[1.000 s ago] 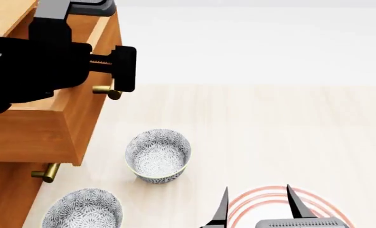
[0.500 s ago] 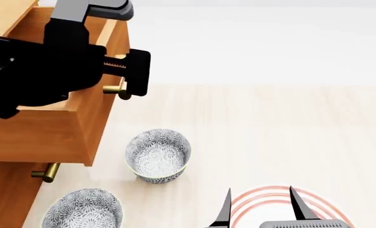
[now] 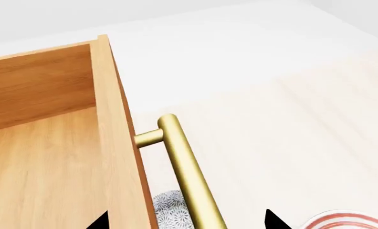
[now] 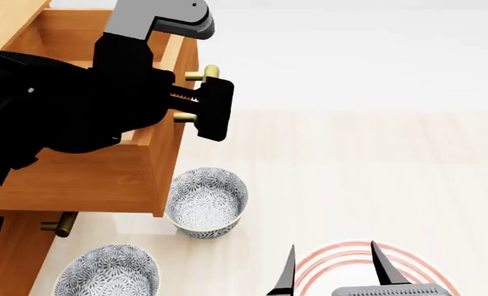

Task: Open the top drawer of the cabinet.

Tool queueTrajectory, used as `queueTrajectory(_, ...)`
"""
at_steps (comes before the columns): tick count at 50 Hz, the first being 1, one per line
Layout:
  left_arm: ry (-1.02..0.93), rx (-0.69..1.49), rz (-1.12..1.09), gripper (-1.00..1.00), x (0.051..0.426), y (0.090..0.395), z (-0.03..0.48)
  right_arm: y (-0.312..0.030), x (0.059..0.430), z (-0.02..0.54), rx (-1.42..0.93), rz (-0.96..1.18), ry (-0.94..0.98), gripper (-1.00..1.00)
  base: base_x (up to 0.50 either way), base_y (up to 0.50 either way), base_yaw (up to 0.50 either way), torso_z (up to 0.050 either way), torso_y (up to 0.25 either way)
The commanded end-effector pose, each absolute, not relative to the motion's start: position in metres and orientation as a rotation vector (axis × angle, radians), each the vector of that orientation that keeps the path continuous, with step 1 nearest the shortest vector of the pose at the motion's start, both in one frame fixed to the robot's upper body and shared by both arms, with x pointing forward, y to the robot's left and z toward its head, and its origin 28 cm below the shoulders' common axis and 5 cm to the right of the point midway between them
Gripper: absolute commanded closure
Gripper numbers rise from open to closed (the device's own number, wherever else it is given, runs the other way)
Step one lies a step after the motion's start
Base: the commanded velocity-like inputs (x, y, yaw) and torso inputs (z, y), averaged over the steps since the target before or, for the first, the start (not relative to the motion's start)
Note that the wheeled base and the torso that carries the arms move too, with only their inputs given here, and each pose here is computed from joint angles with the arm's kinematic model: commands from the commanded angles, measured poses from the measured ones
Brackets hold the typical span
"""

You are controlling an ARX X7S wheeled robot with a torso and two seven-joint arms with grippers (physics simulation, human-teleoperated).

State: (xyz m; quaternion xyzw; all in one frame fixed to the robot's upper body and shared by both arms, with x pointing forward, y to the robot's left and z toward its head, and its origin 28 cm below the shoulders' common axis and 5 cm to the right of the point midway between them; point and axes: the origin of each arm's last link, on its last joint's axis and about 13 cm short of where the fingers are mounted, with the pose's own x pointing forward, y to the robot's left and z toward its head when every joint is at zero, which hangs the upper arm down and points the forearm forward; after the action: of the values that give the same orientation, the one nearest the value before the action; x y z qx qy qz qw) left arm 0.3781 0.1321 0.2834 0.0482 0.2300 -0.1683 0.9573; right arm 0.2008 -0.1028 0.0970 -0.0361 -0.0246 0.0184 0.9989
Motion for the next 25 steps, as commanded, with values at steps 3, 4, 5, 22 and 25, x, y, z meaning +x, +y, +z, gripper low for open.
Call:
queueTrajectory(3,0.591,-0.046,-0.661,-1.0,0.352,0.091,0.272,-0.1,0.201,0.1,-0.079,0.048,-0.053,-1.0,0.0,0.0,0.0,0.0,0.0)
queueTrajectory(4,0.592,-0.051,-0.667,-1.0,0.352,0.089,0.272,-0.1,0.201,0.1,-0.08,0.047,-0.052,-1.0,0.0,0.0,0.0,0.0,0.0)
queueTrajectory(5,0.592,-0.053,-0.672,-1.0,0.351,0.088,0.273,-0.1,0.201,0.1,-0.081,0.047,-0.052,-1.0,0.0,0.0,0.0,0.0,0.0)
queueTrajectory(22,0.542,-0.039,-0.693,-1.0,0.346,0.075,0.298,-0.104,0.198,0.099,-0.084,0.039,-0.048,-1.0,0.0,0.0,0.0,0.0,0.0)
queueTrajectory(25,0.524,-0.036,-0.678,-1.0,0.348,0.078,0.306,-0.105,0.199,0.099,-0.082,0.036,-0.05,-1.0,0.0,0.0,0.0,0.0,0.0)
